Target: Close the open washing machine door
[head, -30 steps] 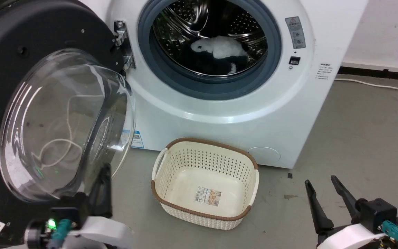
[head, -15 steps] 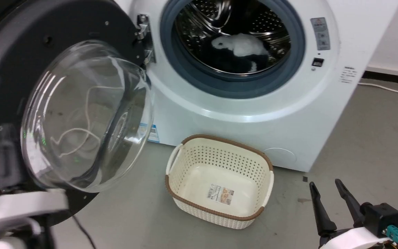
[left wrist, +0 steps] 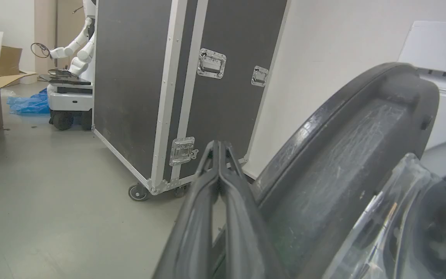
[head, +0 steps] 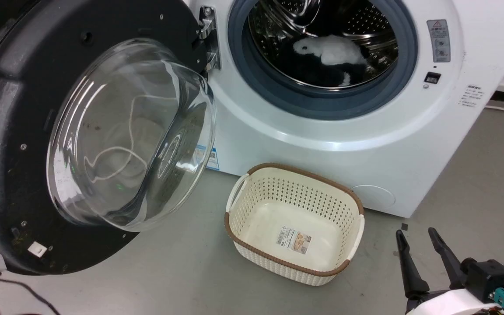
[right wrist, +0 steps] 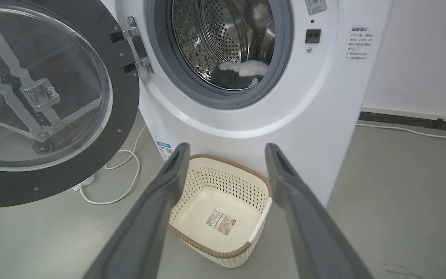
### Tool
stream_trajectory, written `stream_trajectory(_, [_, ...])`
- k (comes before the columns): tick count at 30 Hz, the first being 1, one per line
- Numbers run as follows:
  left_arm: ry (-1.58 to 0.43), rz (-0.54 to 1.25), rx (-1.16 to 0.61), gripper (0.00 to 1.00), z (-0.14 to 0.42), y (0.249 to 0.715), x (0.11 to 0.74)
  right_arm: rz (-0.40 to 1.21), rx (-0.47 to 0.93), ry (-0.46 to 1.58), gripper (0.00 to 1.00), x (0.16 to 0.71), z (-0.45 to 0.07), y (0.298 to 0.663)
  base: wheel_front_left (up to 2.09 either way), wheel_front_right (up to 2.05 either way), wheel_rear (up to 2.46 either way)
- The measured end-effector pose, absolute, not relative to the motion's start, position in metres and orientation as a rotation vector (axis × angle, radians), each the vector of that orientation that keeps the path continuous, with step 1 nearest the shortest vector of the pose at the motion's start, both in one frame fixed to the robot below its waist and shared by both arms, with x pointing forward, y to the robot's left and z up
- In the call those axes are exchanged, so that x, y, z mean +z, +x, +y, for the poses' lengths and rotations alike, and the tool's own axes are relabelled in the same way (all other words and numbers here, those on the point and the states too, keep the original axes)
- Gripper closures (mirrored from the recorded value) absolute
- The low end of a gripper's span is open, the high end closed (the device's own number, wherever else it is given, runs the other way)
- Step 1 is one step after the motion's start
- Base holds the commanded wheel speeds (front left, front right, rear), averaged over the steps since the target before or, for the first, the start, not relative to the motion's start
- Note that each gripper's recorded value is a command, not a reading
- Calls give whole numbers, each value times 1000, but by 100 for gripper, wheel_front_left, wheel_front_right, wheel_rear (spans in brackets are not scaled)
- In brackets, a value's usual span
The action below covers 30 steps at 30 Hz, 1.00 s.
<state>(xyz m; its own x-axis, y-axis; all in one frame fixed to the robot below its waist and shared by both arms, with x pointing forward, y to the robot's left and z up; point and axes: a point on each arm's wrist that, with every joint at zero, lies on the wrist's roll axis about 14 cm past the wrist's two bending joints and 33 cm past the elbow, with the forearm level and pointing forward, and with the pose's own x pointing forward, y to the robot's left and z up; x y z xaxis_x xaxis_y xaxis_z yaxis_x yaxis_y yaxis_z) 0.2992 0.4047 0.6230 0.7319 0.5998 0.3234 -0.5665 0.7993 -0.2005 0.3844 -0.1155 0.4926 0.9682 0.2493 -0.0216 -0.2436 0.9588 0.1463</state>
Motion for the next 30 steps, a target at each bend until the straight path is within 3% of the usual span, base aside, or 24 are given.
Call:
stream_trajectory(7, [-36,-123,604,100,418,309,576,56,252,165,0,485,-113,388,0,0,0])
stream_trajectory(18, [-64,132,365,100,388,323,544,61,237,203,0,479,-116,389,0,0,0])
stream_trajectory(22, [-168,274,177,100,329,326,506,59,229,217,0,478,-118,390,0,0,0])
stream_trajectory(30, [-216,318,-122,100,243,339,507,57,190,242,0,475,-129,389,0,0,0])
